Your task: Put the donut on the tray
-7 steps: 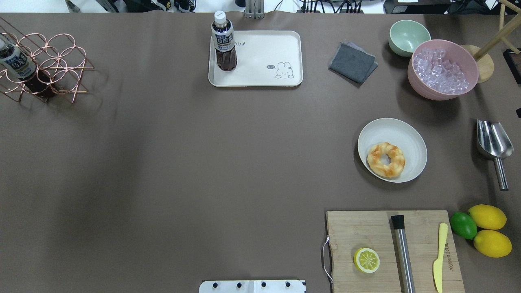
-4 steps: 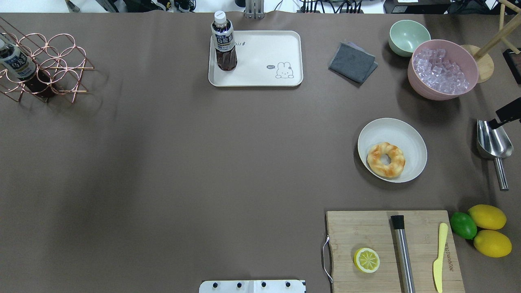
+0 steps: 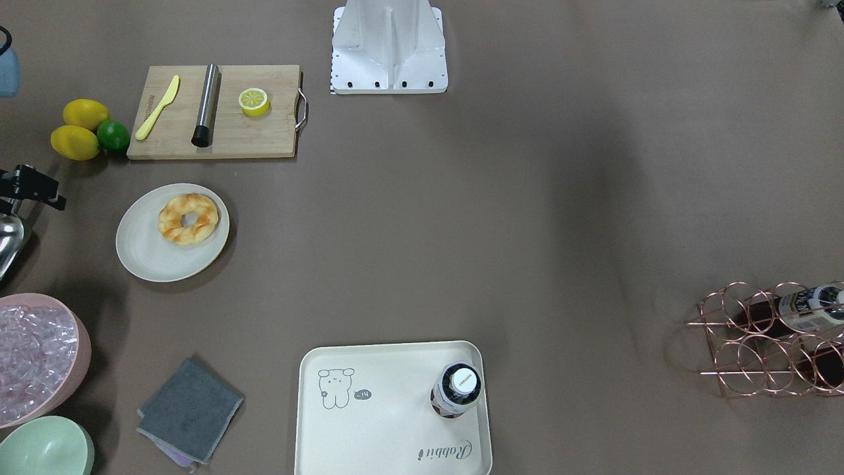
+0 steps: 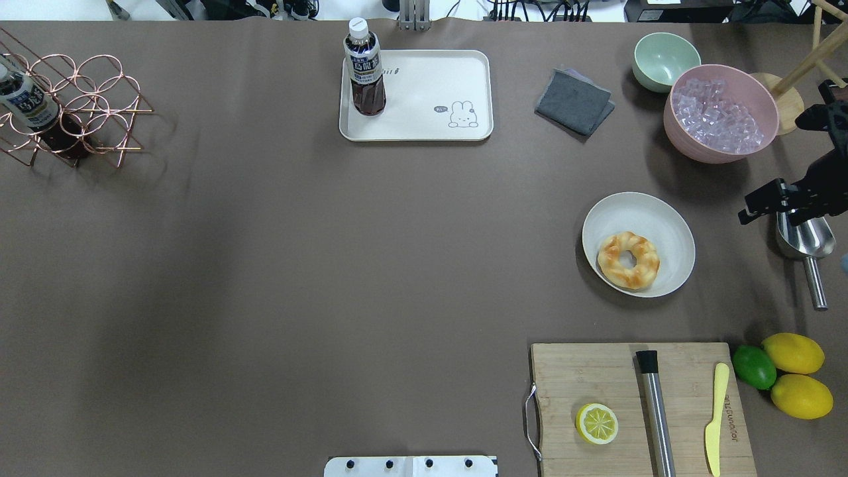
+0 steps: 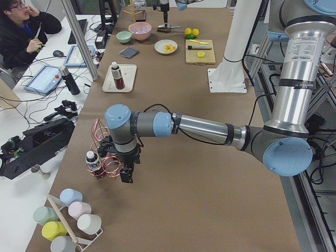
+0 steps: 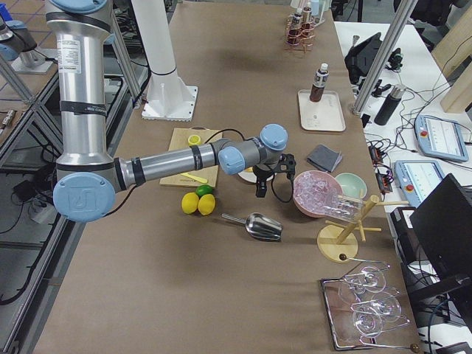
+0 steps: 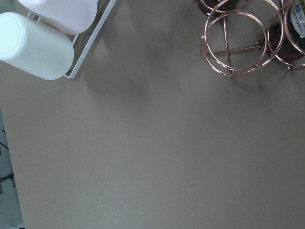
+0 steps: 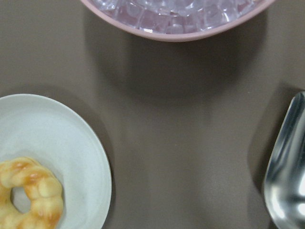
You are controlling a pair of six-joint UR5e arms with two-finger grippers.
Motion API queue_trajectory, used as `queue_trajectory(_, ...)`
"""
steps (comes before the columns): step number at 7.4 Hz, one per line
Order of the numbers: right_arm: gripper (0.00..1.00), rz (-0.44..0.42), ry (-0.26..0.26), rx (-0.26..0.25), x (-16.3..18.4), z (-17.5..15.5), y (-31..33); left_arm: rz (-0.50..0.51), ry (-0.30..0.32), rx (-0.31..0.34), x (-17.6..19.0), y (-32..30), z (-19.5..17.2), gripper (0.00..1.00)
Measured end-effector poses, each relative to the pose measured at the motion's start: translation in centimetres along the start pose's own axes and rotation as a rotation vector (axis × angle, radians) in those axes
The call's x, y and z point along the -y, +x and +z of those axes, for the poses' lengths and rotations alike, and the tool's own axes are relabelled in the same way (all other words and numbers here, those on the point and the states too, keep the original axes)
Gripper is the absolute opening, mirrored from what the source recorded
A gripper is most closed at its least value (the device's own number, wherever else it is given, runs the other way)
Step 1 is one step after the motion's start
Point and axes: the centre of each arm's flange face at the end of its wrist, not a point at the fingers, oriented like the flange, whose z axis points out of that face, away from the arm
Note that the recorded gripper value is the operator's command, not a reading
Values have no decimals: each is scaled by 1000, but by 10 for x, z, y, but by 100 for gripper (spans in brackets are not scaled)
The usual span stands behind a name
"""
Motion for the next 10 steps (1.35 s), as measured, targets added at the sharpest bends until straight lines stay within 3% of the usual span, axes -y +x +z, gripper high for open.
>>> queue_trajectory(3, 100, 11, 60, 19, -1, 64, -11, -14, 3, 1, 3, 1, -2, 98)
queue_trajectory(6, 98, -15, 70, 34, 4, 85, -46, -33, 2, 2, 8, 6, -3, 98)
queue_trajectory(7, 91, -16, 71, 28, 3, 89, -50, -32, 3, 2, 9, 7, -4, 98)
queue_trajectory(10, 37, 0, 67, 17, 3, 97, -49, -30, 6, 3, 12, 8, -5, 98)
